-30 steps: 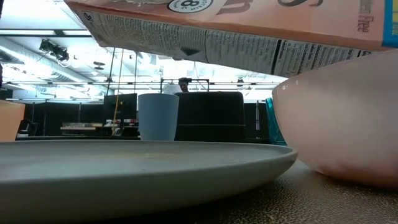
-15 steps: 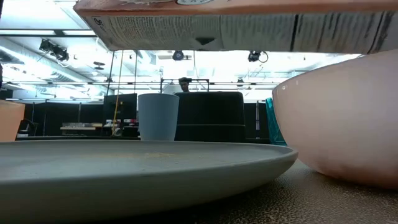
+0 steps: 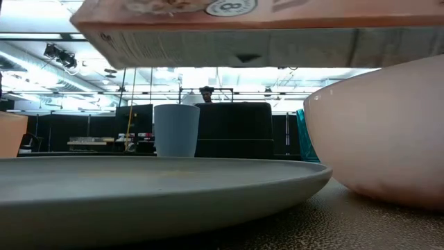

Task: Arrange a breakfast setting
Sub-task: Pour the cereal from the cereal box into the orange bowl

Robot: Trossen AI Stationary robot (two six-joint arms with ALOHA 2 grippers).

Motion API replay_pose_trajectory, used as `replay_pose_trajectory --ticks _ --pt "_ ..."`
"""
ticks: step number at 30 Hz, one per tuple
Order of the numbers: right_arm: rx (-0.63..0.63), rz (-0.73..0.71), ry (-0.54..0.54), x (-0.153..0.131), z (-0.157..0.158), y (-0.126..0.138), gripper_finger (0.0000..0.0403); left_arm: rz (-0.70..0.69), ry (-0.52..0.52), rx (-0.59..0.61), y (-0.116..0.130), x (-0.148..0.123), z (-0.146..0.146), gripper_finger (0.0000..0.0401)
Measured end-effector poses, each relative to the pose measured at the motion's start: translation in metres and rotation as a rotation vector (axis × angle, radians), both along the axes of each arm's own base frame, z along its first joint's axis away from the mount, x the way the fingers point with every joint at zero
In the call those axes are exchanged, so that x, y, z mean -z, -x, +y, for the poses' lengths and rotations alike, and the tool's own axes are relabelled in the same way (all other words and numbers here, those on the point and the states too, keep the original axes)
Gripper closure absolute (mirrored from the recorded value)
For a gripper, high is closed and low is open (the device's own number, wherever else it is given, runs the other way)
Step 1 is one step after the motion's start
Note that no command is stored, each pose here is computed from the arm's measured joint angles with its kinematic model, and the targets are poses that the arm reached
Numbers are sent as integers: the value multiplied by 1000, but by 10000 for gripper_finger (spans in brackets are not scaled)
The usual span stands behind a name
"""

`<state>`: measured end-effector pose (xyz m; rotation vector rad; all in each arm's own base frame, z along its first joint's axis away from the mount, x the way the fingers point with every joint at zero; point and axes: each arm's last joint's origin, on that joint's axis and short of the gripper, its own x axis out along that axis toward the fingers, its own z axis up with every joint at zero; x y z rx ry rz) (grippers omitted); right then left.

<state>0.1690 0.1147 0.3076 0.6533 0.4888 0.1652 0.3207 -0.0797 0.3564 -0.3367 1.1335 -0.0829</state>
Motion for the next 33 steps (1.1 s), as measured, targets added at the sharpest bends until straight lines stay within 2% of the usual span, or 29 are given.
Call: replay_pose_trajectory --ticks 6,11,18,22,33 --pt "-37 39 9 3 -3 0 275 25 -23 19 1 13 -8 202" --pt "-62 45 1 3 -4 -2 275 40 -23 -10 1 16 -8 199" --pt "-100 83 8 6 -6 -1 275 45 -12 -38 0 18 -5 147" --pt "-105 87 8 6 -5 -1 275 25 -6 -45 -1 9 1 121" --pt "-135 122 49 15 1 -9 275 -23 12 9 -4 6 1 115"
